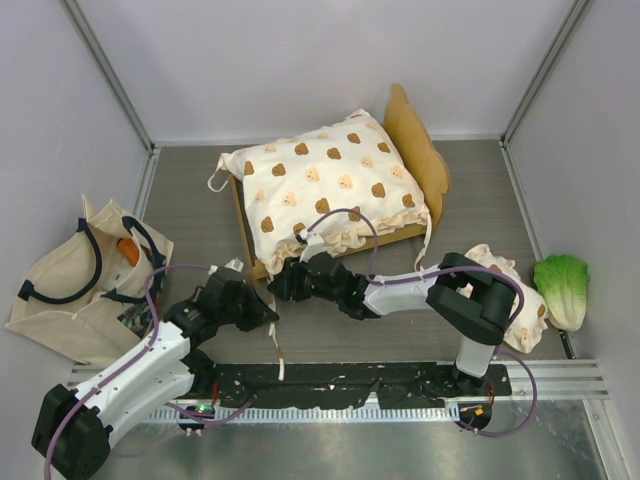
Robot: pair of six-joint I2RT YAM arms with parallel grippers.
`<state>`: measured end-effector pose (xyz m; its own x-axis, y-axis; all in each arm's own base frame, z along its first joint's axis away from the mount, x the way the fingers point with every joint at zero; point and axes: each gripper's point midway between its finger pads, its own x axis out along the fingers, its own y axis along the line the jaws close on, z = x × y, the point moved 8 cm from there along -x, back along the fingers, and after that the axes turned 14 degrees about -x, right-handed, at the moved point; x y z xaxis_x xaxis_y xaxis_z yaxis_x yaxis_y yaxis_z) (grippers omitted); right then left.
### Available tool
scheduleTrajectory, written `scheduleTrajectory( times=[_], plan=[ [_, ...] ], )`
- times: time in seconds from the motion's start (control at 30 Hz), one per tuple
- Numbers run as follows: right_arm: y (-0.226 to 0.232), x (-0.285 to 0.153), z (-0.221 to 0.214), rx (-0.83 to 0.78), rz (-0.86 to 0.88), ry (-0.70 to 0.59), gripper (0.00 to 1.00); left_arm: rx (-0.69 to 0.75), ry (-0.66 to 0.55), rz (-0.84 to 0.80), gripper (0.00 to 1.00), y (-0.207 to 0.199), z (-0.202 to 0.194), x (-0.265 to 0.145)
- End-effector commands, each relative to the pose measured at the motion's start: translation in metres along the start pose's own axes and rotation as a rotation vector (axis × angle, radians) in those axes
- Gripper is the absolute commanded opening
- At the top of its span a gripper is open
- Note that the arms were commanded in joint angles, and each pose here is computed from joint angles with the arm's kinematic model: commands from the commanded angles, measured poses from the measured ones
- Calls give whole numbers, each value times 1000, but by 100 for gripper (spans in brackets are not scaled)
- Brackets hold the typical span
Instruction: Set up the pet bed
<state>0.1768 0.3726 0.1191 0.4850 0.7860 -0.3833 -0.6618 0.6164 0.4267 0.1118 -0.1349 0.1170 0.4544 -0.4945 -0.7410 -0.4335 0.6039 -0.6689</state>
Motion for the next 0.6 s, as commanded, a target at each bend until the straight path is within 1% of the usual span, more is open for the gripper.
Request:
scheduleTrajectory(
  times=[0.0,0.07,0.1,0.2,0.4,0.47,0.57],
  plan=[
    [8,14,15,19,45,-66,40,26,-26,-55,0,-19,5,-7],
    [6,15,13,20,45,-69,28,33,-28,-63,0,-21,6,-8],
    [3,14,13,22,35,-71,17,36,-28,-60,0,-21,5,-10],
    [-3,8,7,19,15,-63,1,48,-49,-49,0,-20,7,-13],
    [-10,-4,-4,0,0,-34,1,48,-126,-22,0,-22,19,-21],
    [-9,-7,-4,0,11,-35,1,26,-159,-39,0,-25,27,-23],
    [-9,-10,-6,-8,27,-27,1,-17,-193,-106,0,-39,41,-22]
  ],
)
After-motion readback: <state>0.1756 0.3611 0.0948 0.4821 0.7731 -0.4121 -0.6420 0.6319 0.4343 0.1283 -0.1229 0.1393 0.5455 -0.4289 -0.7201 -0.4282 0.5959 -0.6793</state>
